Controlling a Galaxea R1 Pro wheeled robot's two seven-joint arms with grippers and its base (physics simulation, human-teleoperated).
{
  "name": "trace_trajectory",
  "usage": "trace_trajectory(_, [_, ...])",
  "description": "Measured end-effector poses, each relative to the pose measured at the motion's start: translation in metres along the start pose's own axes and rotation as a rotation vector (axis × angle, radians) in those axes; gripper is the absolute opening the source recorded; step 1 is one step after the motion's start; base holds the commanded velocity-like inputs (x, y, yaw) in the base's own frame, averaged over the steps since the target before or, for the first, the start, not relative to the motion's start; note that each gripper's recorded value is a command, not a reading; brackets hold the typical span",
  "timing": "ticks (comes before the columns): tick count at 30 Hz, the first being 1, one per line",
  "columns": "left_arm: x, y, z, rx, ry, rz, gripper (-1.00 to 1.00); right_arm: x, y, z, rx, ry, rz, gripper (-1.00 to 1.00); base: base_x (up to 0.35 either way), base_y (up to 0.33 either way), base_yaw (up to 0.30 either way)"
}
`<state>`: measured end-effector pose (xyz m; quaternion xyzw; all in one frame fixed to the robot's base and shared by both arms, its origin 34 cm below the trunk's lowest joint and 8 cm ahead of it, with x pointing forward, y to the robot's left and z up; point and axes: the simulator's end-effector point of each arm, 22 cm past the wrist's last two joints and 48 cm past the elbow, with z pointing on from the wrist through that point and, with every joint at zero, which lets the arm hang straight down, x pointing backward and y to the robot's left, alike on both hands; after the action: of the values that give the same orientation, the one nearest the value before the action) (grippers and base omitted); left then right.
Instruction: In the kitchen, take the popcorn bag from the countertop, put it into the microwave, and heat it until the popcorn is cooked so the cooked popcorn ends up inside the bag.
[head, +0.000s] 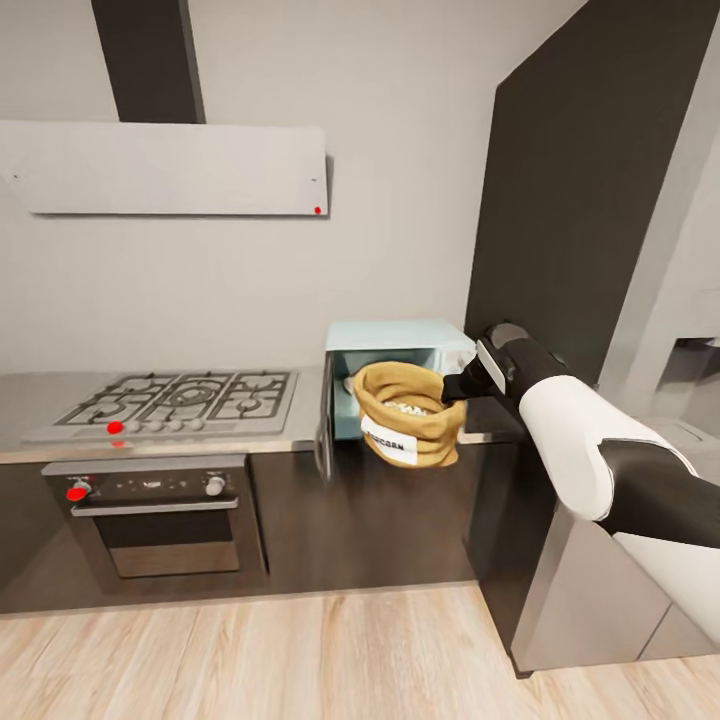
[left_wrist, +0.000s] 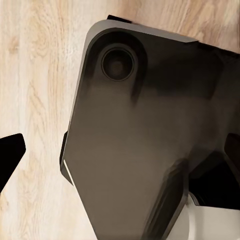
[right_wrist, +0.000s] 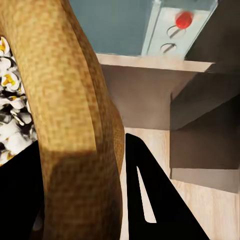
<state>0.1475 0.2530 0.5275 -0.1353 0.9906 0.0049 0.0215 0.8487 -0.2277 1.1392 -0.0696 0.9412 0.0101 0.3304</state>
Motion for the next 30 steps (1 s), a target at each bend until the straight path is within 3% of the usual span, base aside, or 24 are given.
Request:
trace_trajectory(17, [0.000,0.000,0.000,-0.001,0.000,0.000,1.00,0.003,0.001,0.002,-0.002,0.006,0.001,-1.00,0.307,0.000,0.000])
trace_trajectory(22, [0.000,0.001,0.000,-0.002,0.000,0.000,1.00,0.032,0.005,0.020,-0.016,0.087,0.001,-1.00,0.060,0.000,0.000])
trace_trajectory(30, [-0.003,0.001,0.000,0.000,-0.005,-0.009,1.00,0.045,0.017,0.029,-0.038,0.113,-0.007,-1.00,0.000,0.000,0.000])
